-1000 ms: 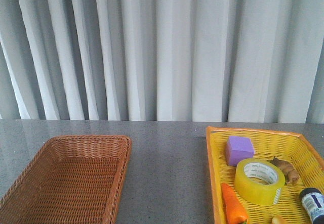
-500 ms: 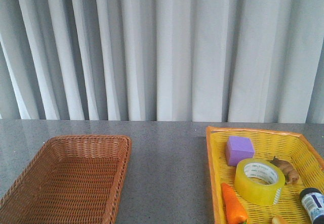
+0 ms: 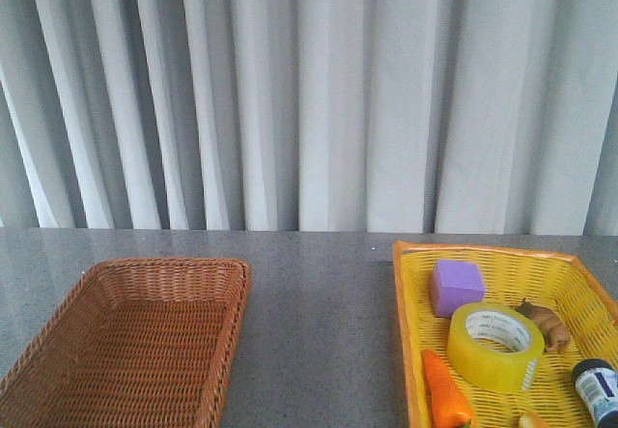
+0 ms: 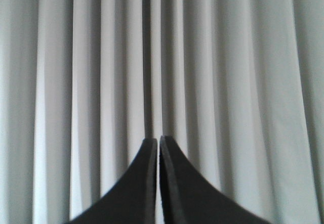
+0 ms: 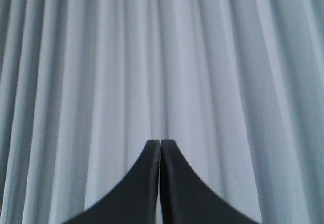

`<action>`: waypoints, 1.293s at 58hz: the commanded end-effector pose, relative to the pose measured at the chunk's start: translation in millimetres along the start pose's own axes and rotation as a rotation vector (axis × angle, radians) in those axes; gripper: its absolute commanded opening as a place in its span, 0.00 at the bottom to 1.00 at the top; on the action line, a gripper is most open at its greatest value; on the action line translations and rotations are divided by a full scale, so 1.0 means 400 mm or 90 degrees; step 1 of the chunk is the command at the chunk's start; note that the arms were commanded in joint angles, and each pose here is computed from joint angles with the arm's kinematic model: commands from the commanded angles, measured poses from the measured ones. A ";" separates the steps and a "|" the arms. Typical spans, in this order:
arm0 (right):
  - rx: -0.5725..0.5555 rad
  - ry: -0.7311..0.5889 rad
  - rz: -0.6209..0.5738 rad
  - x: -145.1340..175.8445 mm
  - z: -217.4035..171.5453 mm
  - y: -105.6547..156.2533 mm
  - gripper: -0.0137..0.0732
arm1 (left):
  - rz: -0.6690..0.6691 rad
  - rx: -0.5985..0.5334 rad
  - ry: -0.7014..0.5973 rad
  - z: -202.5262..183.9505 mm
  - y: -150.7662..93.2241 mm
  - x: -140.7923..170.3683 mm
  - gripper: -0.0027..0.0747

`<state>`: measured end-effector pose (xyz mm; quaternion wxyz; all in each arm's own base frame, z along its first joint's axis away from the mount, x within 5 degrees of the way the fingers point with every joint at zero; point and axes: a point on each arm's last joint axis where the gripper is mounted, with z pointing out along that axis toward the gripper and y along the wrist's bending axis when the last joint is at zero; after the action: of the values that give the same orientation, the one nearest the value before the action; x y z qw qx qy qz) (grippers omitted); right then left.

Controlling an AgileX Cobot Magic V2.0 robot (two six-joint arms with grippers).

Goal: Transfer tape with both arms

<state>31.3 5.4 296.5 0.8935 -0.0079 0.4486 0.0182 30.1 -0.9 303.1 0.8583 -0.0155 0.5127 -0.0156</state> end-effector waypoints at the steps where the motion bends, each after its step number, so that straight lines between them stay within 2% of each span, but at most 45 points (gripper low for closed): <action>1: -0.042 -0.025 -0.038 -0.104 0.070 0.015 0.15 | 0.035 -0.003 -0.013 0.057 -0.005 -0.127 0.03; 8: -0.027 0.031 -0.002 -0.184 0.192 0.006 0.15 | 0.027 -0.002 0.045 0.165 -0.007 -0.226 0.03; 11: 0.004 0.091 0.028 -0.194 0.250 -0.007 0.15 | 0.022 0.007 0.080 0.232 -0.011 -0.248 0.03; 15: 0.040 0.160 0.018 -0.202 0.317 -0.024 0.15 | 0.019 0.005 0.127 0.325 -0.014 -0.267 0.03; 19: 0.067 0.254 0.021 -0.167 0.390 -0.035 0.15 | 0.018 -0.003 0.187 0.420 -0.014 -0.258 0.03; 24: 0.091 0.379 0.018 -0.083 0.464 -0.040 0.15 | 0.019 -0.009 0.243 0.511 -0.014 -0.228 0.03; 30: 0.101 0.460 0.013 0.005 0.508 -0.043 0.15 | 0.018 -0.012 0.297 0.594 -0.014 -0.165 0.03; 36: 0.108 0.521 0.016 0.080 0.529 -0.044 0.15 | 0.020 -0.014 0.340 0.623 -0.013 -0.111 0.03; 44: 0.107 0.560 0.023 0.138 0.544 -0.042 0.15 | -0.008 -0.020 0.372 0.630 -0.014 -0.086 0.03; 52: 0.118 0.585 0.026 0.156 0.542 -0.045 0.15 | -0.033 -0.025 0.408 0.624 -0.015 -0.074 0.03; 60: 0.097 0.602 -0.025 0.157 0.537 -0.043 0.16 | -0.029 -0.025 0.418 0.621 -0.015 -0.071 0.03; 69: 0.049 0.609 -0.050 0.162 0.538 -0.012 0.25 | 0.004 -0.021 0.408 0.631 -0.012 -0.065 0.07; 75: 0.019 0.615 -0.050 0.170 0.539 0.014 0.37 | 0.002 -0.023 0.437 0.639 -0.012 -0.037 0.16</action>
<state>243.3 9.8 352.4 0.5430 0.0123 0.8388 -0.0385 245.3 0.0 422.8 0.6007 -0.0307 0.7989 -0.0054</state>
